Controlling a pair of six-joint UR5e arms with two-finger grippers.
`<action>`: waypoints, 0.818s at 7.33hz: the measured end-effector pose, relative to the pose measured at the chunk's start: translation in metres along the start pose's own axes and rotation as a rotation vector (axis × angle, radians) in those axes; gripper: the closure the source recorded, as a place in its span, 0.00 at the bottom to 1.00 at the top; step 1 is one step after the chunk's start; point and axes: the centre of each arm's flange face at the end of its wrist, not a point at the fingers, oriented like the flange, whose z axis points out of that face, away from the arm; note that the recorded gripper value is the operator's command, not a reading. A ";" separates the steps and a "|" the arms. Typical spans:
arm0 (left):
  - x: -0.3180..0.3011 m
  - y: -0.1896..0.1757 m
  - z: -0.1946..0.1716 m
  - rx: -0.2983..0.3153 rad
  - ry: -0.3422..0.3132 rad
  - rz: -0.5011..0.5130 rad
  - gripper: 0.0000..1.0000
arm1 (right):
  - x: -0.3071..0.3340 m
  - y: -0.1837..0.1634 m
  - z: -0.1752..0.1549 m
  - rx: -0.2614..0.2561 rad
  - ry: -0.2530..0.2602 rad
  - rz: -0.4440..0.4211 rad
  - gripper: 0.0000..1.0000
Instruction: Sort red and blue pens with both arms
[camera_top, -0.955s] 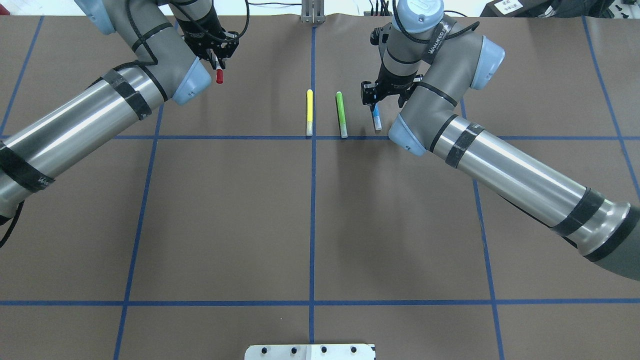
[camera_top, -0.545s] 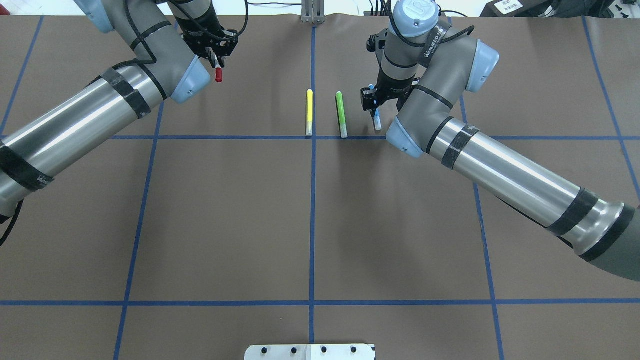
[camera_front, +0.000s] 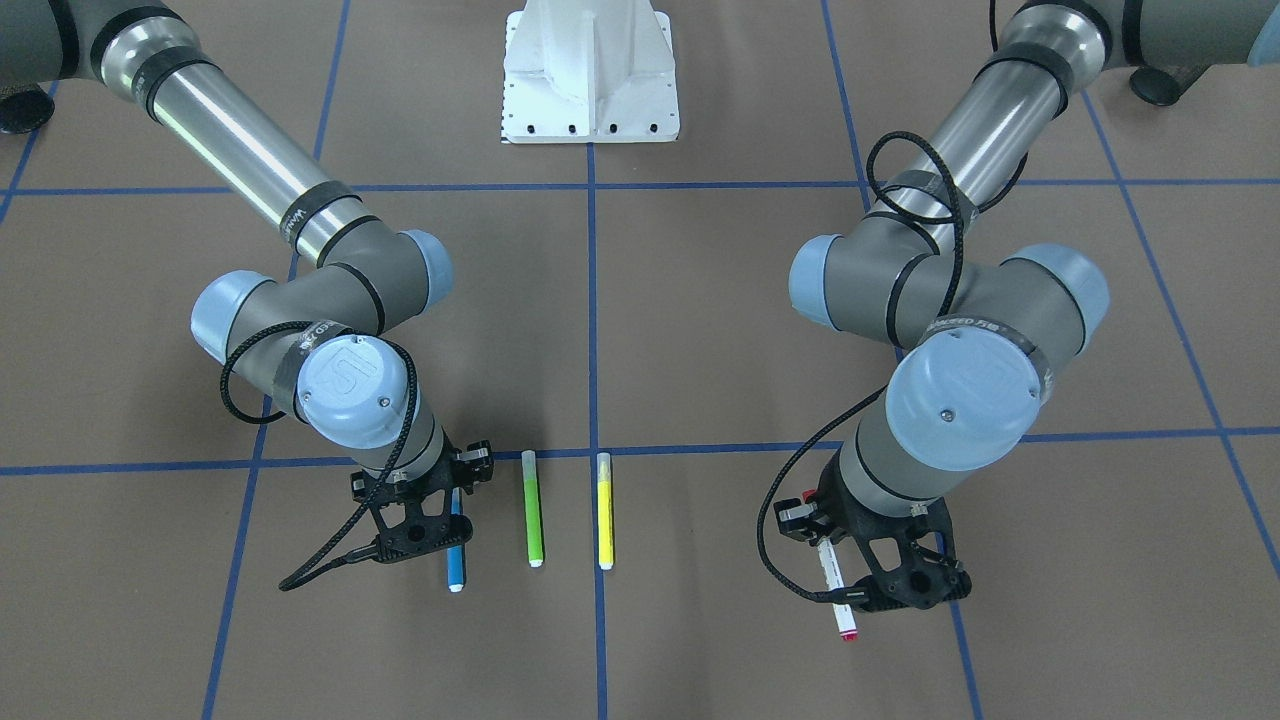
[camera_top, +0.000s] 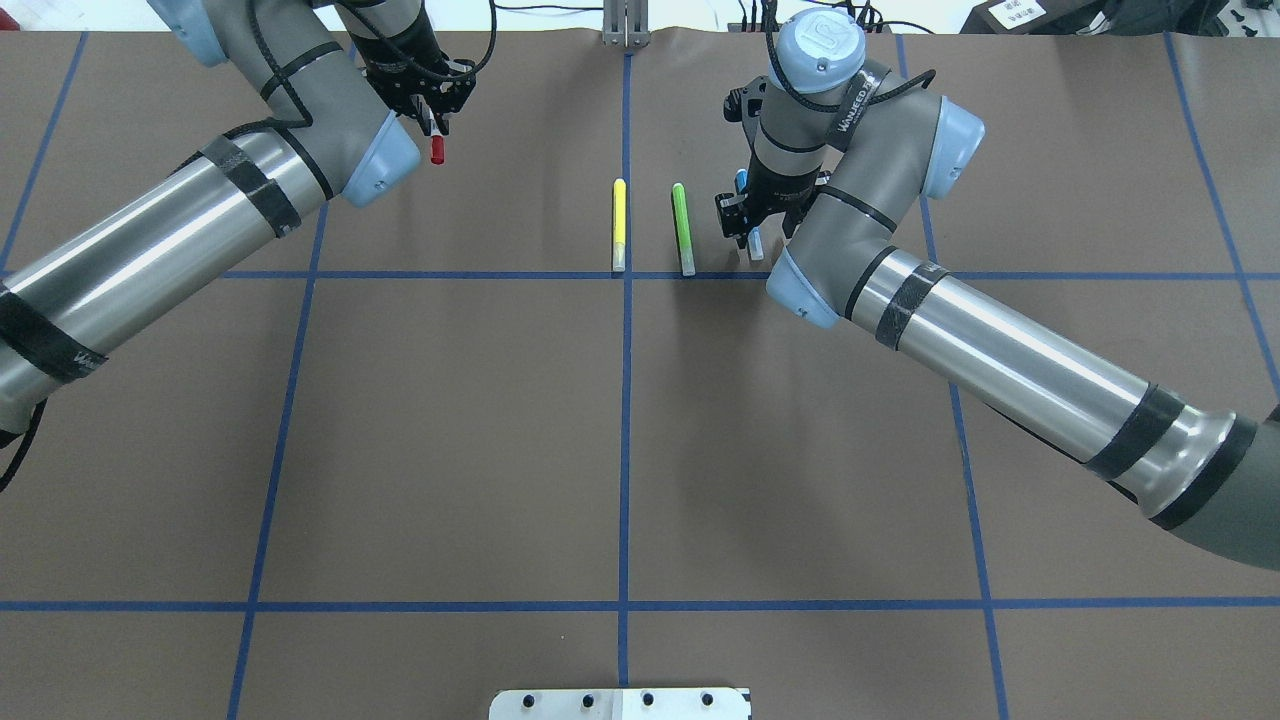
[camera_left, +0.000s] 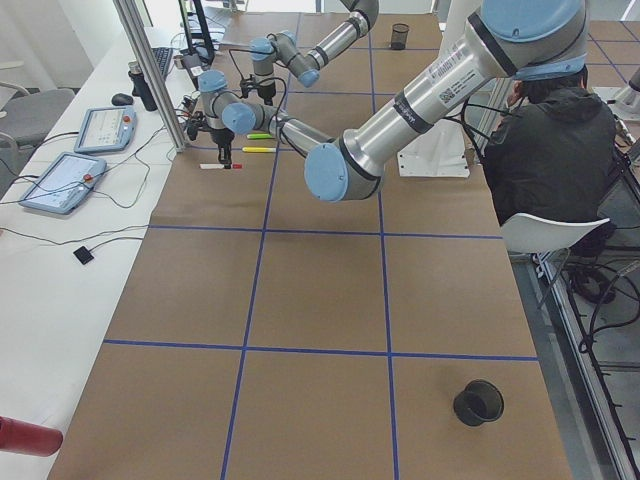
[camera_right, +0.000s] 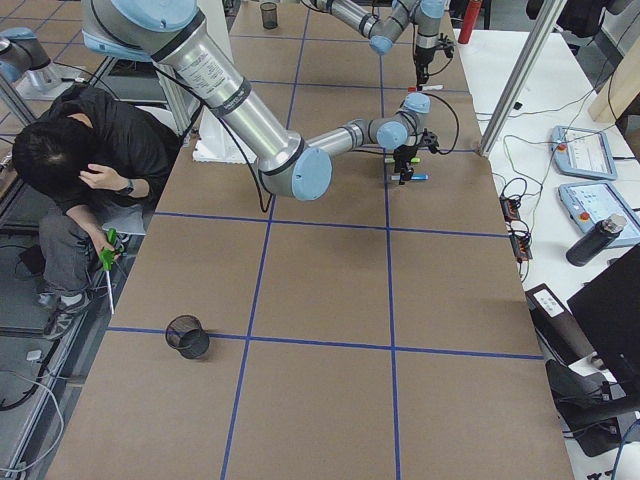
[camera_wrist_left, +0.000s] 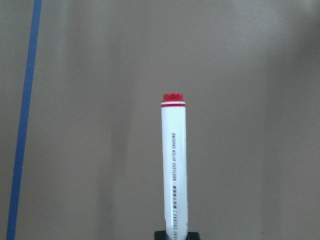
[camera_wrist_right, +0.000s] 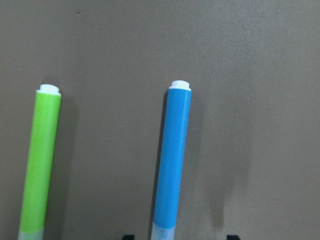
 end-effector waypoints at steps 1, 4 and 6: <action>0.000 0.000 0.000 0.000 0.000 -0.001 1.00 | -0.002 0.001 0.002 -0.002 0.000 -0.003 0.53; -0.001 0.000 0.000 0.000 0.000 -0.003 1.00 | -0.005 0.002 0.004 -0.003 0.000 -0.008 1.00; -0.001 0.000 0.001 -0.001 -0.001 -0.003 1.00 | -0.007 0.002 0.003 0.000 0.000 -0.009 1.00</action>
